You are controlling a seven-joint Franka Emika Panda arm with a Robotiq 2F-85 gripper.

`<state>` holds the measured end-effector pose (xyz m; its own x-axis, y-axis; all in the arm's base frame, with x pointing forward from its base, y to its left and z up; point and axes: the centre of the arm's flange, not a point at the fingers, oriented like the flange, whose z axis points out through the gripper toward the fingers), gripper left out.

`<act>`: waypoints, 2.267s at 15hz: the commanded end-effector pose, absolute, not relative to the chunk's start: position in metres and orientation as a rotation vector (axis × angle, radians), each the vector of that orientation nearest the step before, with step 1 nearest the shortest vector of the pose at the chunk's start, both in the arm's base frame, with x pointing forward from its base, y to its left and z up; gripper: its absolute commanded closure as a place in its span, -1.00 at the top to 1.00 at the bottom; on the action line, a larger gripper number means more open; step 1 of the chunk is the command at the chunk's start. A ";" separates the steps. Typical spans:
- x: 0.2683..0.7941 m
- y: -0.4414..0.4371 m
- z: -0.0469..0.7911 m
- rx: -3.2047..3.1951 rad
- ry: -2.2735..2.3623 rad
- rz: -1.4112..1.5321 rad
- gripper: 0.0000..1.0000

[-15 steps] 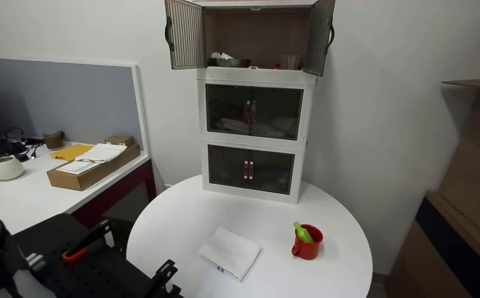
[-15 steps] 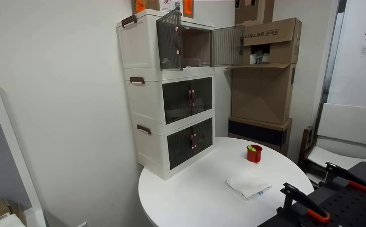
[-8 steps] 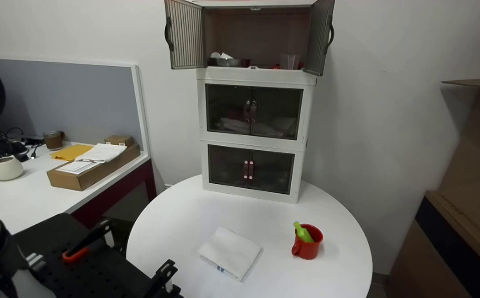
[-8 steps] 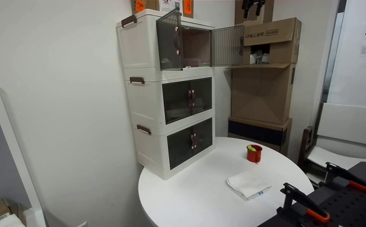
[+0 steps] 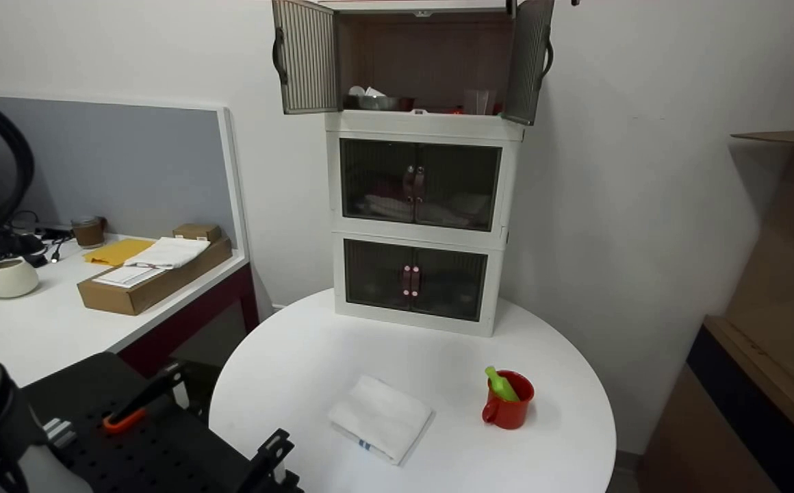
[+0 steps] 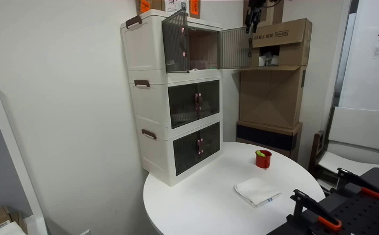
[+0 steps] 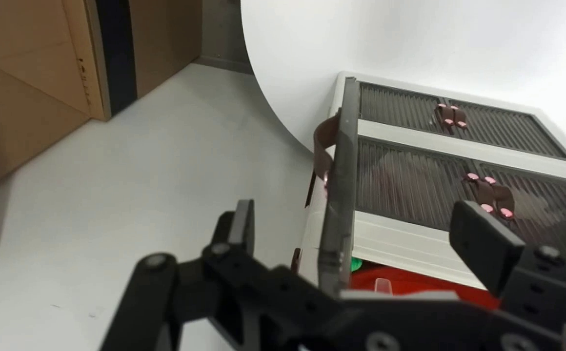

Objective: Close the top right cabinet door

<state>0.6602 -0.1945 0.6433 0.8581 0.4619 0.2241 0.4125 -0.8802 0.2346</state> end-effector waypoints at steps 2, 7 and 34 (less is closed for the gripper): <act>0.681 -0.191 0.666 2.837 0.879 0.405 1.00; 0.683 -0.159 0.655 2.913 1.034 0.358 1.00; 0.746 -0.014 0.607 3.126 0.612 0.979 1.00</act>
